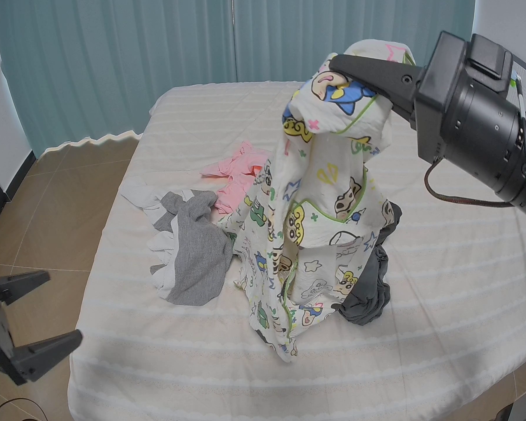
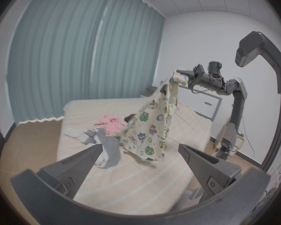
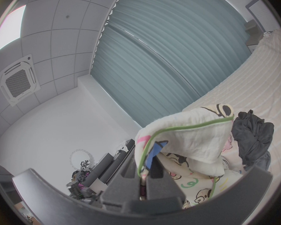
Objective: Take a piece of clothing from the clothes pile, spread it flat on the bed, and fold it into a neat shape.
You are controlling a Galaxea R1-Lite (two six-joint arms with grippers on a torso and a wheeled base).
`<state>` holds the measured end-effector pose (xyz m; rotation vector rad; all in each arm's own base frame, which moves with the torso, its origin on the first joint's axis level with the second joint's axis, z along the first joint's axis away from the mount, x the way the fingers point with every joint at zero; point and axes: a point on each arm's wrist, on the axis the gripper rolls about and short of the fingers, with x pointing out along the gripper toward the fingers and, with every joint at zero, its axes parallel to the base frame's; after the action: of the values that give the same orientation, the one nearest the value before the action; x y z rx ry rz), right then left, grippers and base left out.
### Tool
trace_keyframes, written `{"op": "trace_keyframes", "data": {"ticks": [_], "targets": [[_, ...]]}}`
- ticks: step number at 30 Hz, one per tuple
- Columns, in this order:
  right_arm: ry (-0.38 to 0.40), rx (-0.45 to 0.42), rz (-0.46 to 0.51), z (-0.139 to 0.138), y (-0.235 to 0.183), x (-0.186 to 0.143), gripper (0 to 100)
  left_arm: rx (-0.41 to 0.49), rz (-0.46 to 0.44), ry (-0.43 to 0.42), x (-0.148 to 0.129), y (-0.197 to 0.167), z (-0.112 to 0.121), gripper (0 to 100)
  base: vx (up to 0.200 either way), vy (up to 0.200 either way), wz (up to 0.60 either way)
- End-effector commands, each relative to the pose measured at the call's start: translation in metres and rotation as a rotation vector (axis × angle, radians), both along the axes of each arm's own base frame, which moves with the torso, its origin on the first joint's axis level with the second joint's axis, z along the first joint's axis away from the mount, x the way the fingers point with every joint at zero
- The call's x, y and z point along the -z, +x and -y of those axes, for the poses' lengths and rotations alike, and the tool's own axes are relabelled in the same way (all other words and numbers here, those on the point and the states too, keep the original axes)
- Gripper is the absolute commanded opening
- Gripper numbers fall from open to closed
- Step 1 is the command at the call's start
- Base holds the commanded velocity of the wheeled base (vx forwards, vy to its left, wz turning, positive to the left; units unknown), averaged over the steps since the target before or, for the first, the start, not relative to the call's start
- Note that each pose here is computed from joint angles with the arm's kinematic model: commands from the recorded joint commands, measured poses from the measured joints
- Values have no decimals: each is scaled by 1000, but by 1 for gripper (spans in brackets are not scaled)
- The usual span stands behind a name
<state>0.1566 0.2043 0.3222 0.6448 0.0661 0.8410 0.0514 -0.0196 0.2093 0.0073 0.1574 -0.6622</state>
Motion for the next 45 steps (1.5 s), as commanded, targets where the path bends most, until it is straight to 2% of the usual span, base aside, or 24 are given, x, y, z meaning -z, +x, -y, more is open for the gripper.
{"op": "trace_keyframes", "data": {"ticks": [1, 3, 5, 10, 19, 27, 29, 31, 32, 33, 35, 45], "targets": [[5, -80, 44, -17, -11, -9, 0, 196, -138, 77, 6, 69, 43, 100, 0, 0, 0], [-14, -87, 42, -25, -10, -5, 0, 165, -136, 90, 13, 89, 65, 100, 0, 0, 0], [-8, -88, 47, -26, -9, -4, 0, 146, -119, 90, 16, 100, 78, 100, 0, 0, 0], [-5, -85, 48, -30, -6, -2, 0, 163, -54, -4, 1, 102, 94, 100, 0, 0, 0], [-14, -89, 41, -33, -4, 2, 0, 187, -42, -55, -7, 102, 107, 100, 0, 0, 0], [-12, -83, 42, -31, -3, 1, 0, 194, -55, -47, -2, 117, 121, 100, 0, 0, 0], [-10, -75, 44, -28, -3, 0, 0, 181, -51, -41, 1, 123, 126, 100, 0, 0, 0], [4, -67, 54, -22, -4, -4, 0, 100, -52, -20, 5, 135, 130, 100, 0, 0, 0], [4, -67, 54, -22, -4, -4, 0, 100, -52, -20, 5, 135, 130, 100, 0, 0, 0], [14, -67, 61, -18, -6, -8, 0, 45, -55, -6, 8, 141, 132, 100, 0, 0, 0], [22, -68, 68, -14, -9, -11, 0, 16, -64, 5, 11, 145, 132, 100, 0, 0, 0], [47, -55, 85, 1, -15, -19, 0, -45, -98, 42, 26, 167, 139, 100, 0, 0, 0]]}}
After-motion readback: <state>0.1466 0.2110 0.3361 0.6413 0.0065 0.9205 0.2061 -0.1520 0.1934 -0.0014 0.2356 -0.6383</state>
